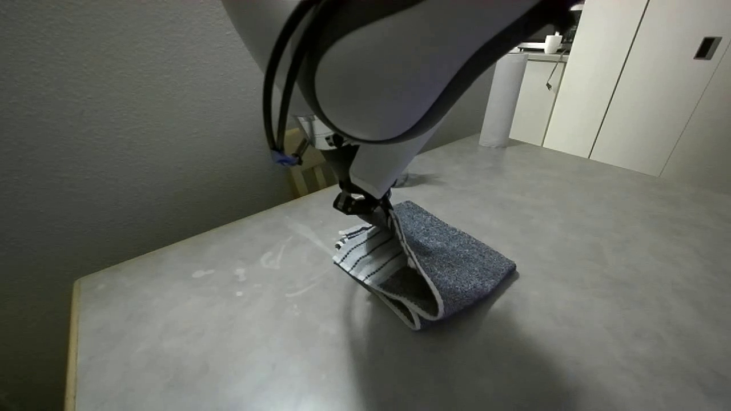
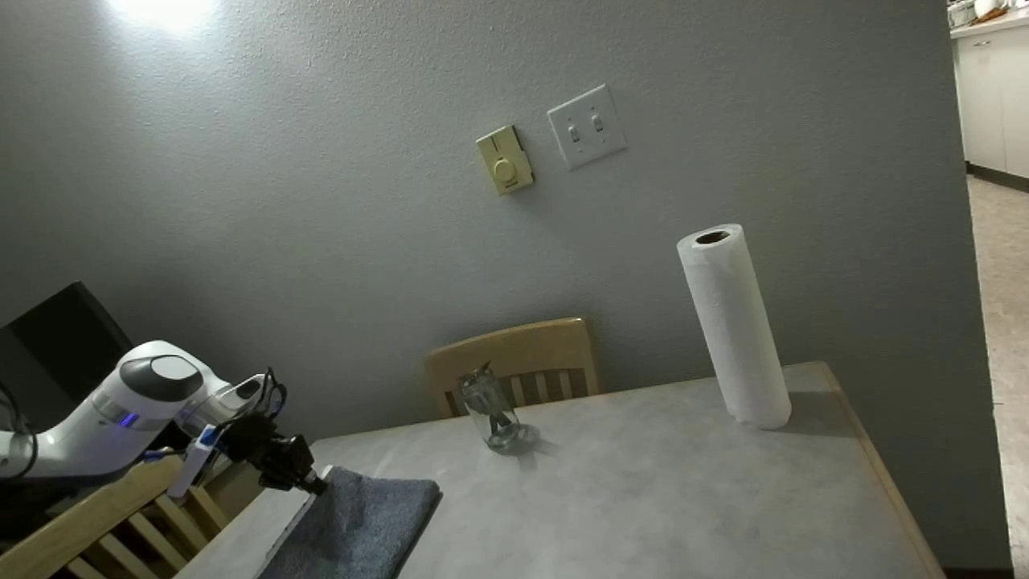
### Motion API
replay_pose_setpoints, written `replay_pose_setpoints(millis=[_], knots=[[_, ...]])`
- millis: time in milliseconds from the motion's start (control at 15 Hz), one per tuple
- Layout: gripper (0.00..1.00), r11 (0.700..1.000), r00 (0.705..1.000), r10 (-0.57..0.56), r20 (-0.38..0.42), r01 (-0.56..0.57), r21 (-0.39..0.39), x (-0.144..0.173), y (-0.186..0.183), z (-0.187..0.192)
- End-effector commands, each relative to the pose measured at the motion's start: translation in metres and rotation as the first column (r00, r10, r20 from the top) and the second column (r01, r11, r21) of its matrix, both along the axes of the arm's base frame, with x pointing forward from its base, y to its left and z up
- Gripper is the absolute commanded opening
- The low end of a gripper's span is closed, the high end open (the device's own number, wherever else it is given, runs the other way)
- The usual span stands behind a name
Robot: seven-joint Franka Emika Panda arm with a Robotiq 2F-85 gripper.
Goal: Fold the towel then unfold it
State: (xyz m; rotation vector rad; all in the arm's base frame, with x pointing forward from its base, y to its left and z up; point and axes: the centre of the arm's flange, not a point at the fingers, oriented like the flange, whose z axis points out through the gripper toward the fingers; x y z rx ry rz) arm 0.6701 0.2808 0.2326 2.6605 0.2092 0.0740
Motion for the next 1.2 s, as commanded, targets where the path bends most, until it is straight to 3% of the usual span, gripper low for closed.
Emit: replay_pose_setpoints(millis=[0,733,1133], knots=[[0.01,0.999,0.999,0.032,0.004,-0.032,-0.030,-0.002,-0.014,0.014],[0.01,0.996,0.998,0.029,0.051,-0.025,-0.086,-0.011,-0.056,0.049],[0.01,0.997,0.998,-0.026,0.056,0.030,-0.069,-0.031,-0.099,0.057]])
